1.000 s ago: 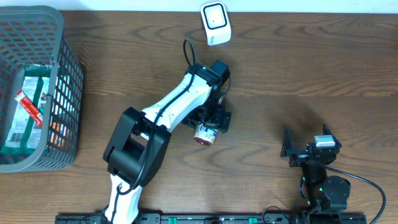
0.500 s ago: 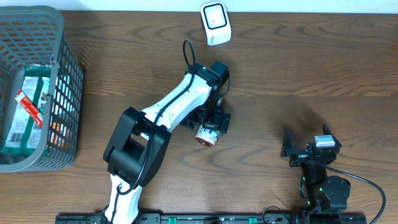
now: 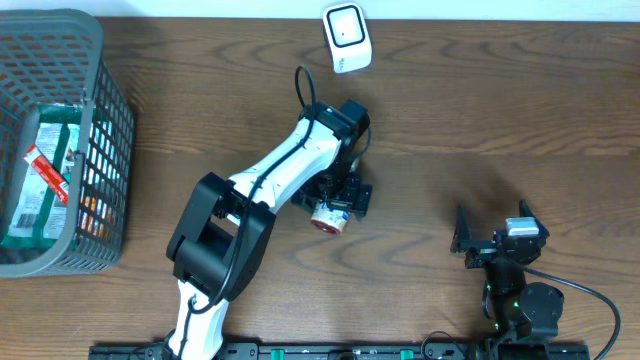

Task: Scan the item barcode
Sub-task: 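Rotate the jar and raise it toward the white scanner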

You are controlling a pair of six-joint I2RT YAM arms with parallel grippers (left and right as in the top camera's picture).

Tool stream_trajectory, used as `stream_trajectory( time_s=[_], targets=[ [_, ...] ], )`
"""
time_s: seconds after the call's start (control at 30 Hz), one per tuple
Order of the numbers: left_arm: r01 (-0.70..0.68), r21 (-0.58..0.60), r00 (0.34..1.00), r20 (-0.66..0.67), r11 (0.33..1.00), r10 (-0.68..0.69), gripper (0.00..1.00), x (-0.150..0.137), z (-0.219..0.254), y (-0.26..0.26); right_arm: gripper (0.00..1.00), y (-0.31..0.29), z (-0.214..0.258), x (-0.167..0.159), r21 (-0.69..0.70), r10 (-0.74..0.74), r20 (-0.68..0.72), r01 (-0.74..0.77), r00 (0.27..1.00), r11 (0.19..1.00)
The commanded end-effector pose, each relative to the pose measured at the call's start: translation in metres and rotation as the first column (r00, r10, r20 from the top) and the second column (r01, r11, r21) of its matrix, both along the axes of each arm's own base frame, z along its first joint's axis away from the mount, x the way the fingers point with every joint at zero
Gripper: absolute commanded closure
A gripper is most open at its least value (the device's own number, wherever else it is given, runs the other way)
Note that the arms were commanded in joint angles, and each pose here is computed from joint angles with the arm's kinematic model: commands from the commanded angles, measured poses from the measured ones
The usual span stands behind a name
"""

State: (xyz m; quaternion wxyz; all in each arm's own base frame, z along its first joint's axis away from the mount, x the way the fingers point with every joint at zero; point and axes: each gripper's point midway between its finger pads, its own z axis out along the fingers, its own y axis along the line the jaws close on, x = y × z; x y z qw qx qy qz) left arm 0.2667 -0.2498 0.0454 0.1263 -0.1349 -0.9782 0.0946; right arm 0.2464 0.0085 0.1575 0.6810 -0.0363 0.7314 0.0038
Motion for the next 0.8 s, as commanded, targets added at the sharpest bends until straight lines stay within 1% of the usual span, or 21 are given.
stream_trajectory(
  time_s=[0.0, 0.13, 0.23, 0.27, 0.37, 0.5, 0.53, 0.57, 0.7, 0.77],
  targets=[
    [0.005, -0.047, 1.000, 0.020, 0.999, -0.004, 0.02, -0.001, 0.017, -0.010, 0.01, -0.003, 0.000, 0.000, -0.012, -0.011, 0.002, 0.011, 1.000, 1.000],
    [0.022, -0.033, 0.999, 0.030, 0.999, -0.021, 0.03, -0.003, 0.015, -0.012, 0.01, -0.003, 0.000, 0.000, -0.012, -0.011, 0.001, 0.011, 1.000, 1.000],
    [0.042, 0.052, 0.995, 0.085, 0.998, -0.046, 0.05, 0.001, 0.011, -0.004, 0.01, -0.003, 0.000, 0.000, -0.012, -0.011, 0.001, 0.011, 1.000, 1.000],
    [0.038, 0.077, 0.994, 0.098, 0.996, -0.046, 0.08, 0.001, 0.009, -0.003, 0.01, -0.003, 0.000, 0.000, -0.012, -0.011, 0.002, 0.011, 1.000, 1.000],
    [0.064, 0.089, 0.992, 0.103, 0.994, -0.073, 0.10, -0.006, 0.006, -0.008, 0.01, -0.003, 0.000, 0.000, -0.012, -0.011, 0.002, 0.011, 1.000, 1.000],
    [0.061, 0.155, 0.986, 0.146, 0.986, -0.084, 0.10, -0.005, 0.003, -0.004, 0.01, -0.003, 0.000, 0.000, -0.012, -0.011, 0.002, 0.011, 1.000, 1.000],
    [0.061, 0.152, 0.985, 0.149, 0.986, -0.084, 0.10, -0.004, 0.003, -0.005, 0.01, -0.003, 0.000, 0.000, -0.012, -0.011, 0.001, 0.011, 1.000, 1.000],
    [0.054, 0.150, 0.986, 0.150, 0.987, -0.076, 0.12, -0.004, 0.003, -0.006, 0.01, -0.003, 0.000, 0.000, -0.012, -0.011, 0.002, 0.011, 1.000, 1.000],
    [0.044, 0.138, 0.984, 0.163, 0.989, -0.066, 0.12, -0.001, 0.002, -0.009, 0.01, -0.003, 0.000, 0.000, -0.012, -0.011, 0.002, 0.011, 1.000, 1.000],
    [0.015, 0.136, 0.985, 0.168, 0.991, -0.038, 0.12, 0.000, 0.002, -0.010, 0.01, -0.003, 0.000, 0.000, -0.012, -0.011, 0.002, 0.011, 1.000, 1.000]
  ],
)
